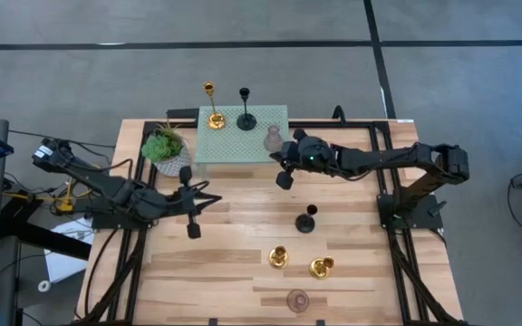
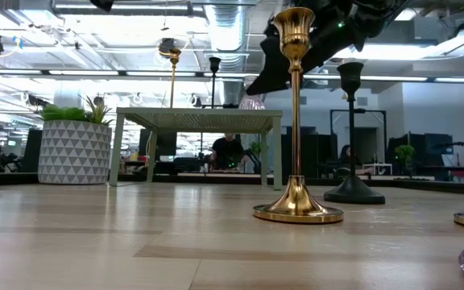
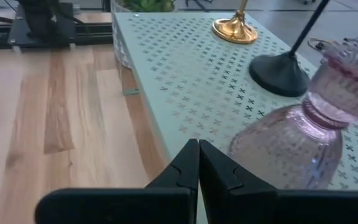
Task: Pick & Place candle stick holders
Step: Put the middle pink glass candle holder on the shelf
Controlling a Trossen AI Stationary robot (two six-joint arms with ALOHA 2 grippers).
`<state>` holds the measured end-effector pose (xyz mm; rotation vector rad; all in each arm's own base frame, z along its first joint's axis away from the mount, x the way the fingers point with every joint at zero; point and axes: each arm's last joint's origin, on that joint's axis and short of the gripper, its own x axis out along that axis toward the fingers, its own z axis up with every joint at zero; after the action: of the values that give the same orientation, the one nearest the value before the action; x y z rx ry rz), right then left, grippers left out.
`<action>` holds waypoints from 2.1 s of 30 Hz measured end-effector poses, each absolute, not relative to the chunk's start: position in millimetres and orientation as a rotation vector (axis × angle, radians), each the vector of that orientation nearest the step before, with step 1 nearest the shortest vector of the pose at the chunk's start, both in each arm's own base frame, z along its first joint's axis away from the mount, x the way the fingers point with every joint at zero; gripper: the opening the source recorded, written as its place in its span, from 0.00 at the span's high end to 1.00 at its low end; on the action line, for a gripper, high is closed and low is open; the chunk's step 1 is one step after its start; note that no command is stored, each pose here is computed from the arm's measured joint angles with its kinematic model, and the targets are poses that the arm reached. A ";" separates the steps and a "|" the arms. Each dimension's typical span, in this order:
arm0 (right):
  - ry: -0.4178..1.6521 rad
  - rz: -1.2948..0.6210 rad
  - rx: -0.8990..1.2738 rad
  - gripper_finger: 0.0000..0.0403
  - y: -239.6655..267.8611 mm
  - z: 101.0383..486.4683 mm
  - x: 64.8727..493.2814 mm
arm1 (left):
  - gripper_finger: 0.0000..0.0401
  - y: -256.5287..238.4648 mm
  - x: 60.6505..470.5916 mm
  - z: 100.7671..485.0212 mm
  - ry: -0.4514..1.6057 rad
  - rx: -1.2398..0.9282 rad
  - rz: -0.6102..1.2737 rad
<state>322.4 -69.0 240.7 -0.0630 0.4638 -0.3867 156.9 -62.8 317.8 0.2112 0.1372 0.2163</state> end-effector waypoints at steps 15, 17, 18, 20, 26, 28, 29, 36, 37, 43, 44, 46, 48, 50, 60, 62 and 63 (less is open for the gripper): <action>0.440 -0.465 -0.044 1.00 -95.9 240.5 318.3 | 0.99 -67.8 154.9 317.8 0.133 0.210 0.185; 0.436 -0.473 -0.038 1.00 -98.2 240.9 317.7 | 0.99 -67.8 154.9 317.9 0.133 0.209 0.185; 0.433 -0.477 -0.038 1.00 -99.7 241.1 317.4 | 0.98 -67.8 154.9 317.9 0.133 0.210 0.185; 0.425 -0.482 -0.037 1.00 -101.7 241.9 317.1 | 0.98 -67.8 154.9 318.0 0.132 0.209 0.185; 0.382 -0.488 -0.032 1.00 -111.6 245.6 315.6 | 0.99 -67.9 155.0 318.2 0.130 0.207 0.185; 0.375 -0.487 -0.028 1.00 -115.1 246.2 314.6 | 0.98 -67.9 155.0 318.2 0.130 0.207 0.185; 0.375 -0.489 -0.026 1.00 -117.2 246.2 313.8 | 0.98 -67.9 155.0 318.2 0.130 0.207 0.185; 0.365 -0.519 -0.019 1.00 -128.0 247.2 310.0 | 0.99 -67.9 155.1 318.7 0.127 0.205 0.185; 0.362 -0.520 -0.019 1.00 -128.8 247.4 309.8 | 0.99 -67.9 155.1 318.6 0.127 0.205 0.185; 0.337 -0.522 -0.017 1.00 -132.0 249.6 309.3 | 0.99 -67.9 155.1 318.6 0.127 0.205 0.185; 0.336 -0.512 -0.008 1.00 -131.8 249.4 309.4 | 0.99 -67.9 155.1 318.6 0.127 0.205 0.185; 0.335 -0.480 0.017 1.00 -130.7 248.9 309.8 | 0.99 -67.9 155.1 318.6 0.127 0.205 0.185; 0.337 -0.438 0.028 1.00 -126.7 248.4 311.3 | 0.98 -67.9 155.1 318.6 0.127 0.205 0.185; 0.342 -0.407 0.029 1.00 -121.4 247.2 313.7 | 0.98 -67.9 155.1 318.6 0.127 0.205 0.185; 0.431 -0.413 0.027 1.00 -126.7 219.4 348.6 | 0.98 -68.2 155.5 318.3 0.128 0.199 0.185; 0.439 -0.412 0.025 1.00 -130.3 220.4 356.8 | 0.99 -68.7 155.3 318.3 0.128 0.199 0.182; 0.450 -0.409 0.025 1.00 -132.3 221.1 359.4 | 0.99 -68.8 155.2 318.3 0.128 0.199 0.181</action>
<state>359.4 -132.3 221.1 0.0252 0.4504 -0.4088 155.2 -68.8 318.3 0.1991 0.1279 0.1808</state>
